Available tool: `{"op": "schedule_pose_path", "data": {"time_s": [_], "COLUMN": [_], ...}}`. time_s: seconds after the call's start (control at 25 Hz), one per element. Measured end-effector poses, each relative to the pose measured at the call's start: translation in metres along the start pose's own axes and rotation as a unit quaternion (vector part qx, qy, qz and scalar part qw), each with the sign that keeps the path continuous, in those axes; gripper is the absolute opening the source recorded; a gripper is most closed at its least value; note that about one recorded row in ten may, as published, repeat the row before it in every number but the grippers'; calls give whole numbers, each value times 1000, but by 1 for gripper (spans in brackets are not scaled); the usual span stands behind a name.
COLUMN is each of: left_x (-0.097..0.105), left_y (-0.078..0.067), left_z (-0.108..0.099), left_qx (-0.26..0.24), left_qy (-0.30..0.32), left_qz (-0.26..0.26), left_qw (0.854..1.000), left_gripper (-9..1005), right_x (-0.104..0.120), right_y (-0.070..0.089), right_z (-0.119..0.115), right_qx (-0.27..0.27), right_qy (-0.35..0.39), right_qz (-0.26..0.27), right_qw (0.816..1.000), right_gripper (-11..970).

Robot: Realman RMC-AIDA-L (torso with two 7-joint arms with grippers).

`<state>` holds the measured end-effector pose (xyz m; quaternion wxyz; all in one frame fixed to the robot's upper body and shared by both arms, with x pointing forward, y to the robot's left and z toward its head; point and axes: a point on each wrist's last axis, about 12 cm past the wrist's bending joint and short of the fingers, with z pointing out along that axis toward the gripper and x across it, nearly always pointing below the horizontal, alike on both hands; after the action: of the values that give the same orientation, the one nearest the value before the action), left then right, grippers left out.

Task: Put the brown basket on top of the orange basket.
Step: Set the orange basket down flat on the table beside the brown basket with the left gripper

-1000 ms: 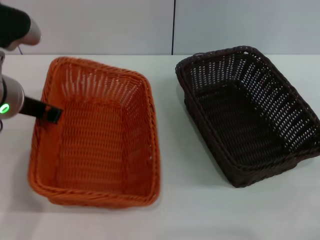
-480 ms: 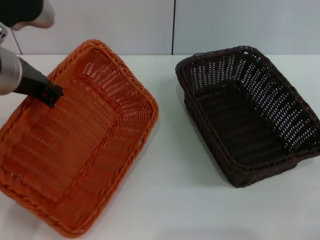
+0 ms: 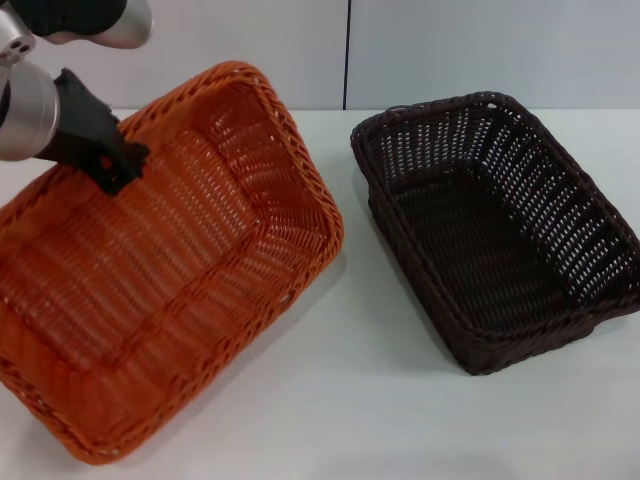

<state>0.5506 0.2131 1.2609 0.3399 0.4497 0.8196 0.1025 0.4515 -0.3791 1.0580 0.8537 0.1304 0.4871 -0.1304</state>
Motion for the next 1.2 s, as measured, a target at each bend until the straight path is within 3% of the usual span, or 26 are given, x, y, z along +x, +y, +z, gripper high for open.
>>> {"op": "schedule_pose_path", "data": {"time_s": [0.12, 0.2, 0.32, 0.4, 0.52, 0.56, 0.76, 1.2], "left_x": [-2, -6, -8, -12, -13, -16, -20, -25], "left_y": [-1, 0, 0, -1, -1, -4, -13, -17], "left_z": [-3, -7, -7, -1, -1, 3, 5, 14], "left_qx": [-3, 0, 1, 10, 11, 23, 26, 31], "left_qy": [-5, -8, -8, -3, -1, 8, 13, -1], "left_qz": [18, 74, 92, 134, 137, 165, 194, 249], "left_qw": [1000, 997, 996, 991, 991, 986, 981, 968], "left_gripper": [146, 145, 145, 145, 145, 145, 146, 146], "right_x": [0, 0, 1, 1, 0, 1, 2, 2], "right_y": [0, -1, -1, 0, 1, 1, 0, -1], "right_z": [0, 0, 0, 0, 1, 0, -3, -8], "right_qx": [1, 1, -1, -2, -6, -7, -5, -2], "right_qy": [0, 1, 3, 3, 2, 2, 10, 15], "right_qz": [0, -1, -1, -1, 0, -1, -3, -4], "right_qw": [1000, 1000, 1000, 1000, 1000, 1000, 1000, 1000], "right_gripper": [763, 763, 763, 763, 763, 763, 763, 762]}}
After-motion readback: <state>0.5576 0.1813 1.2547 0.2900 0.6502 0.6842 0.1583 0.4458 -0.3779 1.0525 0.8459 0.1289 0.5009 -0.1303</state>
